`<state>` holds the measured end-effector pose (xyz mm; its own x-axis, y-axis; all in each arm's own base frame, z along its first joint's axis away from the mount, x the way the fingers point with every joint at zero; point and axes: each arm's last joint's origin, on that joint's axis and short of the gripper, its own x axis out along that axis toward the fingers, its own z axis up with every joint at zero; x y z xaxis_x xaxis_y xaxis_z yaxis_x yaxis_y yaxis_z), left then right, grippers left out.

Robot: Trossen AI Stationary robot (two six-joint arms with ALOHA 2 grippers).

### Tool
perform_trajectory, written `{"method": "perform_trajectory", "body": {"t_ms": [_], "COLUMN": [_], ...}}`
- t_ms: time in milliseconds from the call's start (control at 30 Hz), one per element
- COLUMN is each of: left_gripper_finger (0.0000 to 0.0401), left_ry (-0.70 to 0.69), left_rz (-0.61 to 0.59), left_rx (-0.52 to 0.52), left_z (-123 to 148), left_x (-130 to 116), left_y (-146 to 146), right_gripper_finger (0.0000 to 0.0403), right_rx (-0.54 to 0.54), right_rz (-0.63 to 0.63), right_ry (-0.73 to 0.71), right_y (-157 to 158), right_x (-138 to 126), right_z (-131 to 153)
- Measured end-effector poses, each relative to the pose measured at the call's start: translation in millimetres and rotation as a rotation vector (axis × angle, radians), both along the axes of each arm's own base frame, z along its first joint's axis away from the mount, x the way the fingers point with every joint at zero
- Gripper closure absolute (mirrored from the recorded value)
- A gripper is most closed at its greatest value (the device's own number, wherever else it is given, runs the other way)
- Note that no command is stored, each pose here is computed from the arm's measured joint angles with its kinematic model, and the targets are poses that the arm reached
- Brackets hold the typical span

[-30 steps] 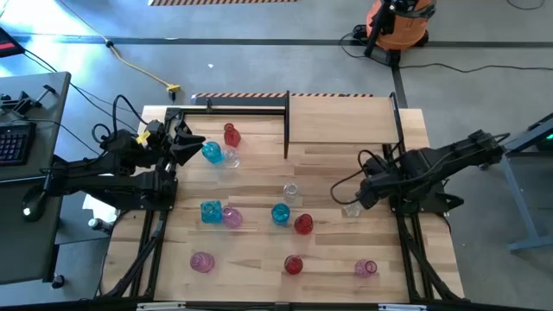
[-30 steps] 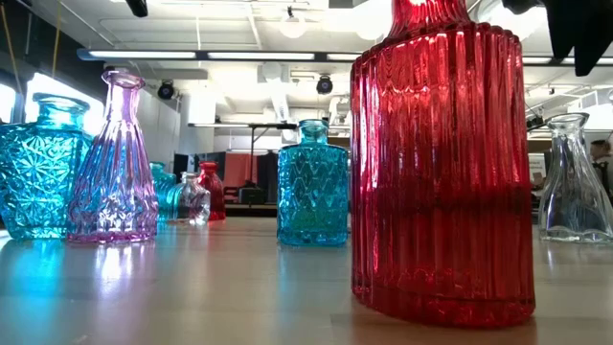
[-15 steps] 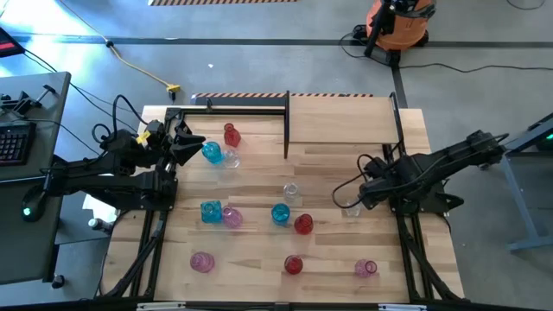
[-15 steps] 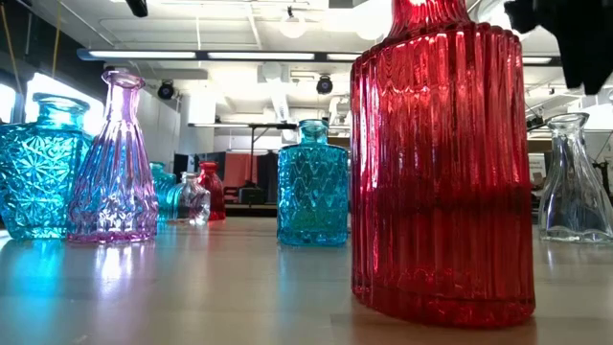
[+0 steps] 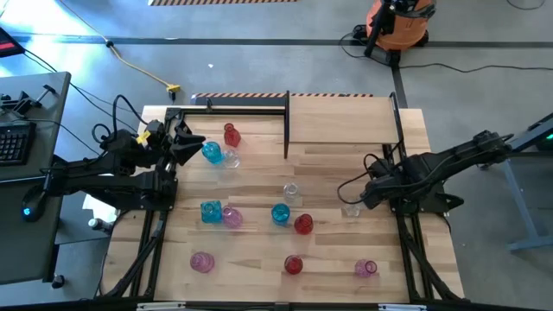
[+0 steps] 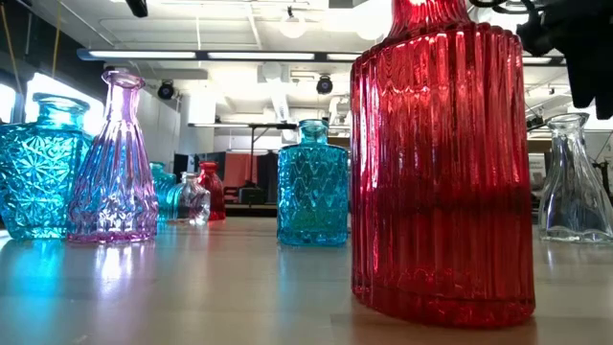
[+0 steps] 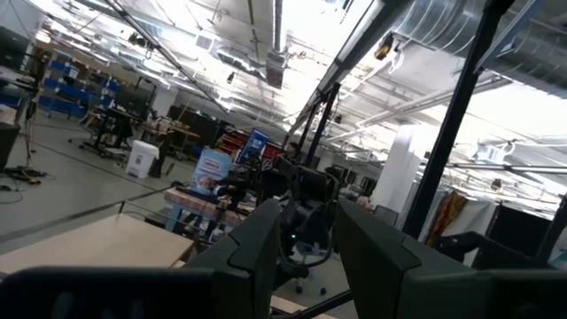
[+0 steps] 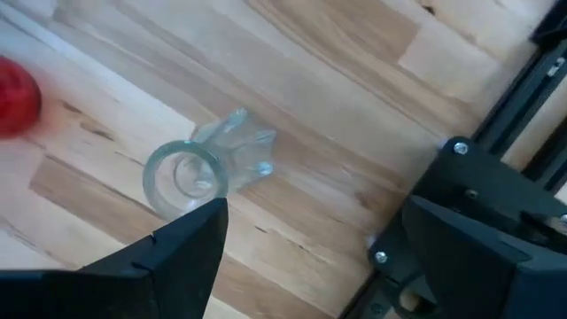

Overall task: Sort vases onto shelf
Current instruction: Put the bottom right transparent vase on the shelf

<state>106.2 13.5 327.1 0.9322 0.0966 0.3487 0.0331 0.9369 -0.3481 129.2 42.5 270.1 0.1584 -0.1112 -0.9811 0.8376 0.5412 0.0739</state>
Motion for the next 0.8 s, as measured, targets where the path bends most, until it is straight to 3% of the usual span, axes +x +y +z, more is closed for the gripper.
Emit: {"method": "perform_trajectory", "body": {"t_ms": [200,800], "left_gripper_finger": [0.0295,0.0295], "left_ry": [0.000,0.000], "left_rz": [0.014,0.015], "left_rx": [-0.005,-0.004], "left_z": [-0.1,-0.1], "left_x": [0.0,0.1], "left_y": [0.4,0.5], "right_gripper_finger": [0.0081,0.0086], "right_rx": [0.031,0.004], "right_rz": [0.002,-0.024], "right_ry": [-0.047,0.025], "right_y": [3.2,10.7], "right_x": [7.7,28.6], "right_z": [-4.8,-20.6]}}
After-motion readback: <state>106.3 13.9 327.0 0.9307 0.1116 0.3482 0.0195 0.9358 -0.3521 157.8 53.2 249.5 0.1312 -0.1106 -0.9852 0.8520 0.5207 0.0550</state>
